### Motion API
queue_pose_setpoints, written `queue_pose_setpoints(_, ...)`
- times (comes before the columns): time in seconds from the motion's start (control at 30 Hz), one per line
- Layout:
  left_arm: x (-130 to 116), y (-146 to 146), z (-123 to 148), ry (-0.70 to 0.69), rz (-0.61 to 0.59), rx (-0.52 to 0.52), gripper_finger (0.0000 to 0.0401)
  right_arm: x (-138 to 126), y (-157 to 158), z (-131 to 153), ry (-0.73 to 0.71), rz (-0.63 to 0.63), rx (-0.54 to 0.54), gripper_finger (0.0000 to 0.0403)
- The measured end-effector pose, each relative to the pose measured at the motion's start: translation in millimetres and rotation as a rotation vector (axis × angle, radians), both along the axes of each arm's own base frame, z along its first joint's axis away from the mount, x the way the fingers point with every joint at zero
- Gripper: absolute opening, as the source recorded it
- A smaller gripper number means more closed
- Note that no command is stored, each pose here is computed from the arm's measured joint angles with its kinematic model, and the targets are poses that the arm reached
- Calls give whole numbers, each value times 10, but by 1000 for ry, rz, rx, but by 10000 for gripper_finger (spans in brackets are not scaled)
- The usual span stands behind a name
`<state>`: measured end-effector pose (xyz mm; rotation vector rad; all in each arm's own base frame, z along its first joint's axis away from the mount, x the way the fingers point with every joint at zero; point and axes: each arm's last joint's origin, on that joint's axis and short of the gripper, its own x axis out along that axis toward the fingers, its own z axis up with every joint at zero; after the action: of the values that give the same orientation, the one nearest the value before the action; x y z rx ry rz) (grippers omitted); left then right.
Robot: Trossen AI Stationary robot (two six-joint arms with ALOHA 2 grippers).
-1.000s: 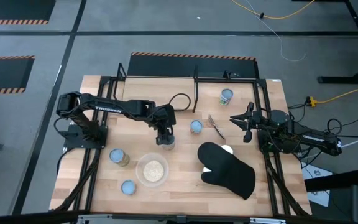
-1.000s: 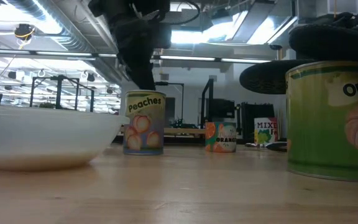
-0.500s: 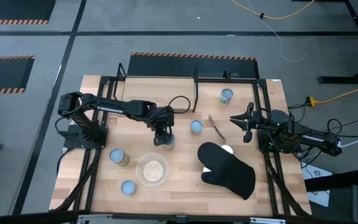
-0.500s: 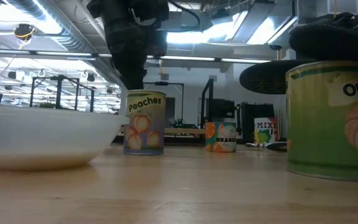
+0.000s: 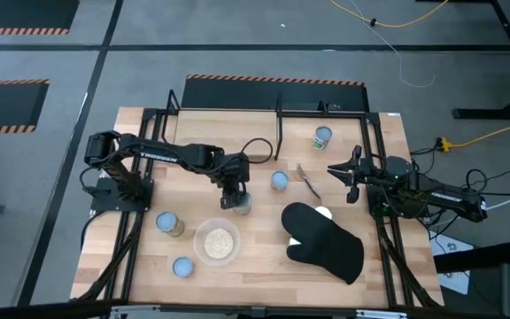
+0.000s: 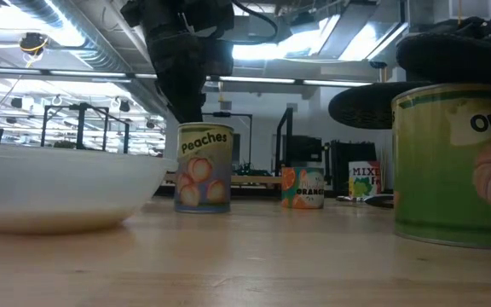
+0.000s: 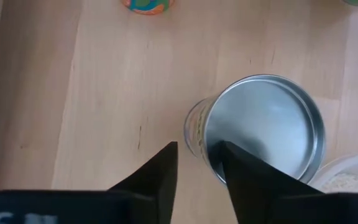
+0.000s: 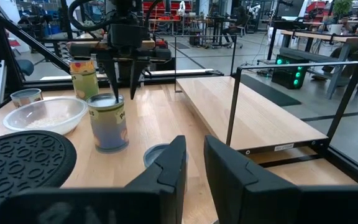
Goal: Pick and place cans onto a shelf
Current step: Put the canned peaches on the shelf
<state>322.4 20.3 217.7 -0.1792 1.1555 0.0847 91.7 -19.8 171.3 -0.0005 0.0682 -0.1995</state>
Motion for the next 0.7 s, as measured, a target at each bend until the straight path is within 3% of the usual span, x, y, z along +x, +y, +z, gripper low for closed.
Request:
queue_pose_setpoints(0.43, -1, 6, -3, 1, 0, -10, 7, 0, 0, 0, 0, 0, 0, 64)
queue_pose_setpoints(0.7, 17, 5, -2, -16, 1, -10, 2, 0, 0, 0, 0, 0, 0, 64)
